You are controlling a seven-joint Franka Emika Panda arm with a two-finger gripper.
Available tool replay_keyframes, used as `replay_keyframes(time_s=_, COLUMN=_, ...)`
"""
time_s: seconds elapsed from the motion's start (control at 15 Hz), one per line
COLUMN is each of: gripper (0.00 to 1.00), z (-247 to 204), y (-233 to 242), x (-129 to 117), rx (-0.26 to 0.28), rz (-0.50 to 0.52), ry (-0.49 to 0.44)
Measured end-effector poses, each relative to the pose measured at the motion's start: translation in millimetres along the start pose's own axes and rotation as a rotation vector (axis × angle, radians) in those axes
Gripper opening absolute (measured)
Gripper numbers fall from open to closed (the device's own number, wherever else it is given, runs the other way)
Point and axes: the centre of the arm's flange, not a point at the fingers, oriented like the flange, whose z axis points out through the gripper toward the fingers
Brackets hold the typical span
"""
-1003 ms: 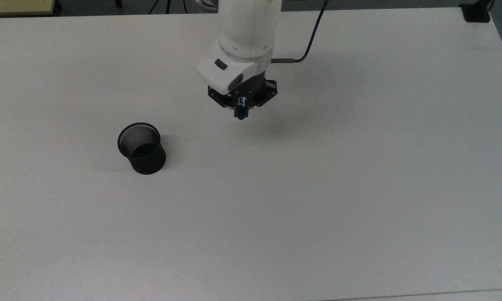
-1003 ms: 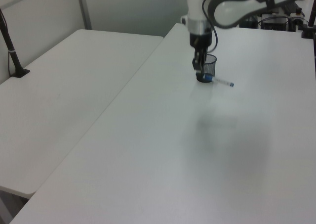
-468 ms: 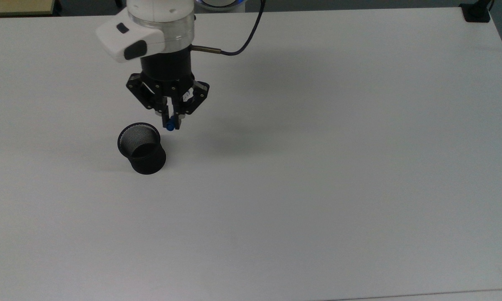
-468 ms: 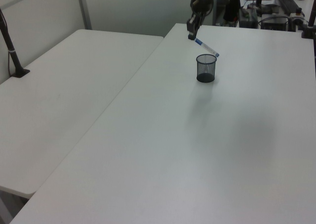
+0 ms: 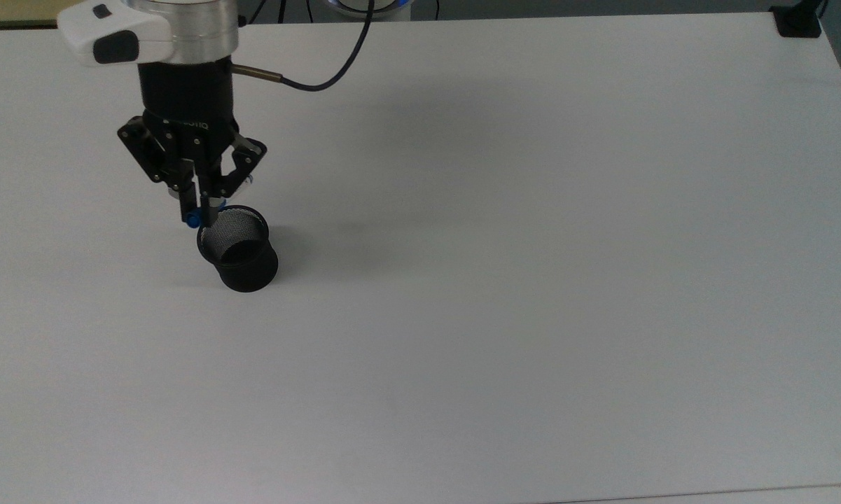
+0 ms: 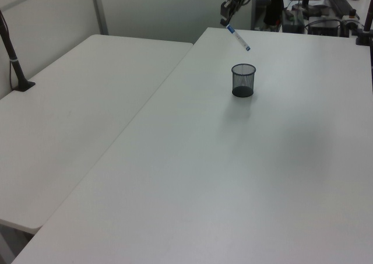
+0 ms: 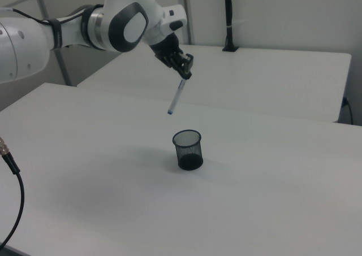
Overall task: Insert the marker
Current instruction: 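Lower the marker tip-first into the mesh cup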
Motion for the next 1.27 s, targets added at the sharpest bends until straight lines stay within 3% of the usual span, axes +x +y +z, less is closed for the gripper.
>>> replay_keyframes(time_s=0.4, gripper=0.17, z=17, y=20, x=-2, rx=-0.013, rz=0.023, ry=0.055)
replay_keyframes(time_s=0.8, gripper=0.17, z=54, y=36, x=-23, rx=-0.067, rz=-0.005, ry=0.041)
replay_keyframes(time_s=1.27, gripper=0.17, z=101, y=29, x=-43, rx=-0.068, rz=-0.026, ry=0.041)
